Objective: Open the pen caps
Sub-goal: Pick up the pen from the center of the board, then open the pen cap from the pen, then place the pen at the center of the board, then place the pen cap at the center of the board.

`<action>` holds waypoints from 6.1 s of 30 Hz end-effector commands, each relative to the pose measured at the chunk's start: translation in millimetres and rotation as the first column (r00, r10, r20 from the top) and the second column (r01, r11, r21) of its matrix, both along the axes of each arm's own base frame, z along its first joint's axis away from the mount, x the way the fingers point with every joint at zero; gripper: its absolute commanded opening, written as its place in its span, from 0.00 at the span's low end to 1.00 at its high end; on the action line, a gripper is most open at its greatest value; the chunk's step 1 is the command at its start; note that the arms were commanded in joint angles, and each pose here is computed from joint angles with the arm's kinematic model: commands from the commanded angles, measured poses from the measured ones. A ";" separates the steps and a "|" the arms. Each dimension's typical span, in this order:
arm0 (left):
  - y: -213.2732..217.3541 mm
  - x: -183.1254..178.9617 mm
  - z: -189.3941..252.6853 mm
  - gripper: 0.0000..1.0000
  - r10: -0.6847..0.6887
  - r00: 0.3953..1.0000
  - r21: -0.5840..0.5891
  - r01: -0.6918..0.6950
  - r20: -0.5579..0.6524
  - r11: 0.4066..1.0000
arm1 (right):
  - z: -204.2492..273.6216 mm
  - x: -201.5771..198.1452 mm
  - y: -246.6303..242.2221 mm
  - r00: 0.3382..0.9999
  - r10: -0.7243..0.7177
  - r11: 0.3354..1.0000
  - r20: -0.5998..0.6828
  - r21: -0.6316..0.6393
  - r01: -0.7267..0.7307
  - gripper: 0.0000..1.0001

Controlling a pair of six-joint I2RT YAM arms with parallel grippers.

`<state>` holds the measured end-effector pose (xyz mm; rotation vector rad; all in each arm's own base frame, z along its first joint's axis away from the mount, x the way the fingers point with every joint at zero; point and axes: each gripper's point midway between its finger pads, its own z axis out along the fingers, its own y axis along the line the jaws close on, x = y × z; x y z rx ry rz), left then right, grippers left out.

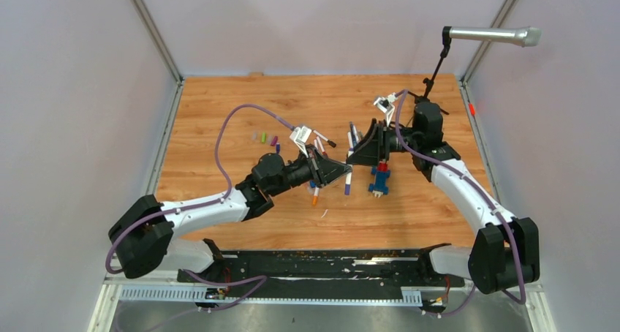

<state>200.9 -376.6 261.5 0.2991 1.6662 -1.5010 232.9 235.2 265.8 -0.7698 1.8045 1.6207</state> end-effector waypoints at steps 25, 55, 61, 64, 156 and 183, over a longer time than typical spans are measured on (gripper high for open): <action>-1.8 -41.4 -15.6 0.79 -0.184 0.983 -0.010 0.184 -0.024 0.983 | 20.2 -6.4 -1.9 0.996 -0.010 0.999 0.094 0.049 0.005 0.00; -22.5 -55.1 -59.8 0.00 -0.317 0.941 0.028 0.323 -0.120 0.946 | 48.5 56.3 -1.0 0.981 -0.087 0.996 0.172 -0.022 0.092 0.00; -14.9 -61.3 -80.6 0.00 -0.316 0.937 0.051 0.327 -0.147 0.944 | 95.3 99.1 4.7 0.955 -0.159 0.987 0.250 0.015 0.160 0.00; -11.7 -64.2 -91.7 0.00 -0.316 0.933 0.058 0.330 -0.173 0.942 | 106.8 109.2 5.5 0.944 -0.177 0.984 0.279 0.024 0.177 0.00; 175.1 63.6 -124.3 0.00 0.468 0.882 0.679 -0.376 0.053 0.631 | -109.5 135.4 -114.0 0.944 -0.232 0.772 0.233 -0.547 0.325 0.41; 190.4 198.7 -216.9 0.15 0.592 0.806 0.955 -0.187 0.015 0.229 | -87.6 75.3 -109.8 0.921 -0.214 0.861 0.326 -0.383 0.336 0.44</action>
